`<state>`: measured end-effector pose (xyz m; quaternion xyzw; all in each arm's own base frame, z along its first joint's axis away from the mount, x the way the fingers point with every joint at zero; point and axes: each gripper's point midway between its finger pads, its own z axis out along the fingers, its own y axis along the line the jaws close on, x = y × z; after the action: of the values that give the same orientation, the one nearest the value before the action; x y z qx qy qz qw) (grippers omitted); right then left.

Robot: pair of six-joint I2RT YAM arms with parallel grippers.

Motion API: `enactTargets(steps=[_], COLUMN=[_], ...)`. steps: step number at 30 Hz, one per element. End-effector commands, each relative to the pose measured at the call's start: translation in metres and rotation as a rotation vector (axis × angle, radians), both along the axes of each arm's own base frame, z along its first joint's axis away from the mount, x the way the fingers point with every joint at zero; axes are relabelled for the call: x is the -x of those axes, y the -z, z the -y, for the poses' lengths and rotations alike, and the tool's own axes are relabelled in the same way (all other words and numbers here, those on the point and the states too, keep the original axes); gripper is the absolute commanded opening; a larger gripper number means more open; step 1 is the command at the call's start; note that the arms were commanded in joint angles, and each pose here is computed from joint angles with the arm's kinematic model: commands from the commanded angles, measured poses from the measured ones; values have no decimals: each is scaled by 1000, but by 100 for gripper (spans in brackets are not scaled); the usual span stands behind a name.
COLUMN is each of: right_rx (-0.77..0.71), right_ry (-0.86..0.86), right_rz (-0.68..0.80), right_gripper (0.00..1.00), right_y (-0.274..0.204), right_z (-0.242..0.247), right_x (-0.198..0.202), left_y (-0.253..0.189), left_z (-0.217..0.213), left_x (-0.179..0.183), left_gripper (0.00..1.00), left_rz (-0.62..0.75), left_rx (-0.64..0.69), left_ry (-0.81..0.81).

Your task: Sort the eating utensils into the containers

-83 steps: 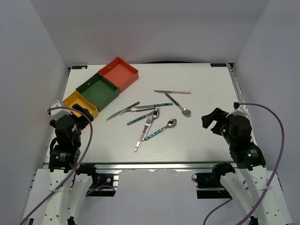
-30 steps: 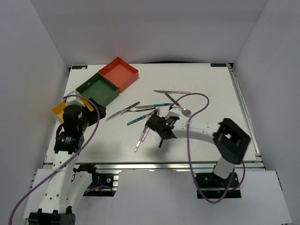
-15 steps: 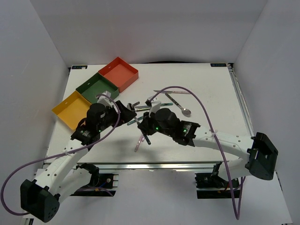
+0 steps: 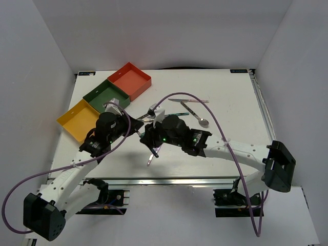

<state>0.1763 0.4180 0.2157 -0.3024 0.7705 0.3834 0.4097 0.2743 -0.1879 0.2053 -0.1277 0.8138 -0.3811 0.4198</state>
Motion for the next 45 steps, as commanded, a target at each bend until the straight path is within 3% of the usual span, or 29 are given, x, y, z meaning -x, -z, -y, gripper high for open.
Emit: enactTargets(steps=[1,4,8,13,14,17,23,31,40,42,43,45], right_rx=[-80,-62,-3,39,29,51,71,62,75,78,76,74], right_ry=[47,145,348,424,427,418,366,357,345,346,344,346], right_rz=[27,-24,-76,-71,-56,-51,-41,-36,-63,-69,-70,-78], right_gripper=[60,89,89,89,89,89,89,89,89,89,89,89], right_y=[-32,-20,-1,8,2,10,14,17,25,27,26,27], right_z=[2,30,92,138,143,153,159,166,162,161,159,157], right_x=[-21,-44,-80,-80,-78,-71,-60,-51,-51,-52,-52,-54], left_y=[-7,-16,-32,-47,-33,-29,-8,30,68,72,76,80], left_z=[-23,-67,-145,-275,-288,-323,-352,-374,-388,-387,-386,-385], left_x=[-9,-24,-42,-53,-61,-74,-108,-97,-107,-108,-107,-107], left_gripper=[0,0,0,0,0,0,0,0,1,12,25,36], left_rz=[2,-39,-89,-189,-241,-271,-337,-419,-502,-498,-505,-513], left_rx=[-53,-127,-208,-442,-501,-503,-476,-463,-447,-441,-441,-442], left_ry=[-133,-336,-605,-1010,-1023,-1116,-1216,-1352,-1323,-1316,-1306,-1303])
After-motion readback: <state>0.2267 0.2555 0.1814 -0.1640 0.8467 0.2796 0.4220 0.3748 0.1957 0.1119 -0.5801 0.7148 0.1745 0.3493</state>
